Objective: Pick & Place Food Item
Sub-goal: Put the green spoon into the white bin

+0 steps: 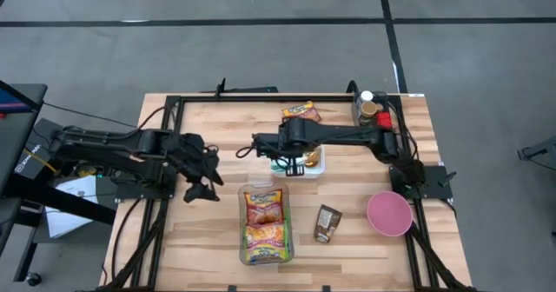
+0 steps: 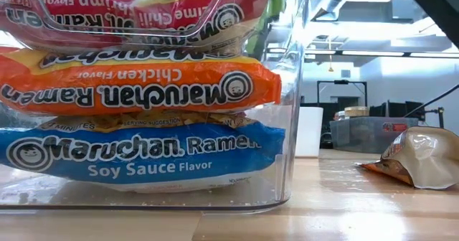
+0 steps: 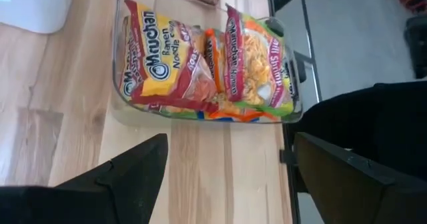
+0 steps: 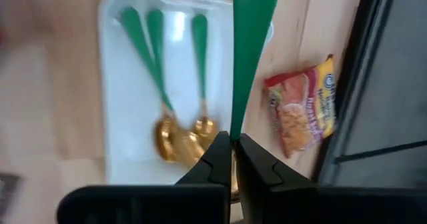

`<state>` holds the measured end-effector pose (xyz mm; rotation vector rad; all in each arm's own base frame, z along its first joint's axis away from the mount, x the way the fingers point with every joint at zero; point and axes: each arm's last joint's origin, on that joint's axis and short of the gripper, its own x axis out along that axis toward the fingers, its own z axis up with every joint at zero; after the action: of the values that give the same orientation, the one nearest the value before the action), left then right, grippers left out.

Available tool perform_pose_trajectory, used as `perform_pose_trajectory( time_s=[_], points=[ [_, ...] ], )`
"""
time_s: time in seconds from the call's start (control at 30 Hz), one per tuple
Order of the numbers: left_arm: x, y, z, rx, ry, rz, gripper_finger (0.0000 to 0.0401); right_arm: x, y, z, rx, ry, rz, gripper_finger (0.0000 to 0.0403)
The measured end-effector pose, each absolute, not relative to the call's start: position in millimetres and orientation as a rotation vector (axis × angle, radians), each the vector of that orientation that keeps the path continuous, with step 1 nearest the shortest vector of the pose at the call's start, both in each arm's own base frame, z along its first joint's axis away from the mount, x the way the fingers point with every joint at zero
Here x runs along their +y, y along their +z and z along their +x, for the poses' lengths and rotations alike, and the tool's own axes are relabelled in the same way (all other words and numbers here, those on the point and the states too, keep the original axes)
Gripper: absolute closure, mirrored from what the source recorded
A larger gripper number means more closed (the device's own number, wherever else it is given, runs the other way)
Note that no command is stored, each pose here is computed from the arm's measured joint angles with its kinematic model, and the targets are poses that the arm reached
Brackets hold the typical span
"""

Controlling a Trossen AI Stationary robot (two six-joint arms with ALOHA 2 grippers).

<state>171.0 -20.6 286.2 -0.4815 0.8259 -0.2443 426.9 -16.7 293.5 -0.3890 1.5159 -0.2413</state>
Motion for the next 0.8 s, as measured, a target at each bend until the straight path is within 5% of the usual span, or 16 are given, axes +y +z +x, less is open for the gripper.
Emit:
perform_pose_trajectory(
  time_s=[0.47, 0.8],
  points=[
    [-17.9, 302.9, 162.1, 0.673, -0.177, -0.538, 0.0082, -57.5, 278.7, 430.7, 1.594, -0.294, -0.484, 0.0403],
    [-17.5, 303.6, 162.8, 0.665, -0.150, -0.576, 0.0082, -36.9, 269.6, 430.8, 1.623, -0.228, -0.529, 0.0403]
  ],
)
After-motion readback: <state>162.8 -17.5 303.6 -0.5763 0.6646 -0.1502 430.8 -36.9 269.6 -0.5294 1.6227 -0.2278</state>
